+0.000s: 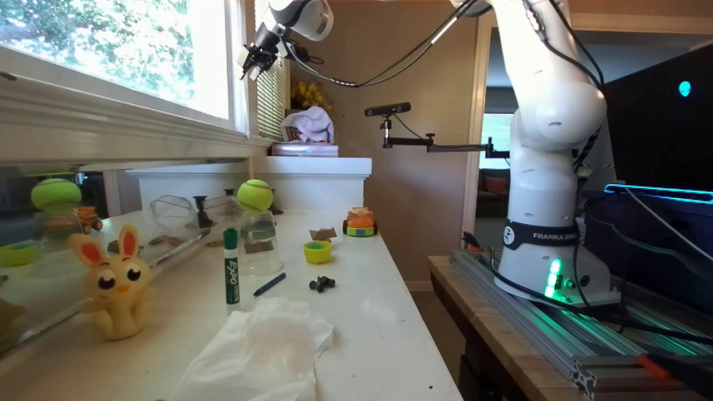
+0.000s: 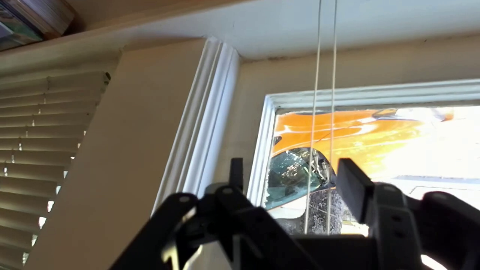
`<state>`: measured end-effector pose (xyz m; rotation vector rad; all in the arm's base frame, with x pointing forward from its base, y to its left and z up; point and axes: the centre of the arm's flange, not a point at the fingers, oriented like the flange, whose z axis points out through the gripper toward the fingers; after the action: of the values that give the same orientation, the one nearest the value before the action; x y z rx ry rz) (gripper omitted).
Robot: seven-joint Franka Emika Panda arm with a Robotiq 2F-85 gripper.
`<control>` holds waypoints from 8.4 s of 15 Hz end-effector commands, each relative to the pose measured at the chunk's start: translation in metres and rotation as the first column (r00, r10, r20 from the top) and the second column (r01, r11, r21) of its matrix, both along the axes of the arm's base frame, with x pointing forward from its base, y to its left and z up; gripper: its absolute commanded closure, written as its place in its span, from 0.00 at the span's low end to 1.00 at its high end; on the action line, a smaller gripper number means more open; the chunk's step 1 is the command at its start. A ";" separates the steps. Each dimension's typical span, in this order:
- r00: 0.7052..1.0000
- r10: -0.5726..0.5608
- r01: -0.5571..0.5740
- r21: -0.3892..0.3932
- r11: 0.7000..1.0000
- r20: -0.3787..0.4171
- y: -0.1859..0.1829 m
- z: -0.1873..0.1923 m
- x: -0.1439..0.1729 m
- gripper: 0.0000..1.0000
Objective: Pull the blind strings down
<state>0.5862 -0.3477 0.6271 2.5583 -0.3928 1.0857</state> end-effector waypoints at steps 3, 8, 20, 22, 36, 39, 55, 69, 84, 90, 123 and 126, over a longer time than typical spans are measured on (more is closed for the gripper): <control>0.998 0.048 -0.050 0.051 0.997 0.039 -0.007 -0.003 0.007 0.78; 0.997 0.068 -0.072 0.098 0.993 0.043 -0.008 -0.012 0.009 1.00; 0.998 0.062 -0.062 0.106 0.992 0.002 -0.002 -0.031 0.006 1.00; 0.998 0.057 -0.055 0.111 0.992 -0.015 -0.001 -0.041 0.006 1.00; 0.992 0.041 -0.018 0.188 0.982 -0.121 -0.004 -0.102 -0.006 1.00; 0.990 0.045 -0.017 0.196 0.980 -0.135 -0.004 -0.110 -0.007 1.00; 0.972 0.036 0.025 0.254 0.967 -0.233 -0.007 -0.149 -0.016 1.00; 0.934 0.033 0.082 0.304 0.949 -0.355 -0.010 -0.193 -0.026 0.01; 0.997 0.030 -0.020 0.143 0.990 -0.072 -0.008 -0.053 -0.011 0.00; 0.999 0.039 -0.037 0.128 0.991 -0.008 -0.010 -0.044 0.005 0.00; 0.995 0.045 -0.029 0.181 0.983 -0.087 -0.010 -0.102 0.015 0.99; 0.992 0.052 -0.027 0.206 0.978 -0.118 -0.006 -0.119 0.011 0.99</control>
<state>0.6054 -0.3556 0.5568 2.7183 -0.4282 1.0395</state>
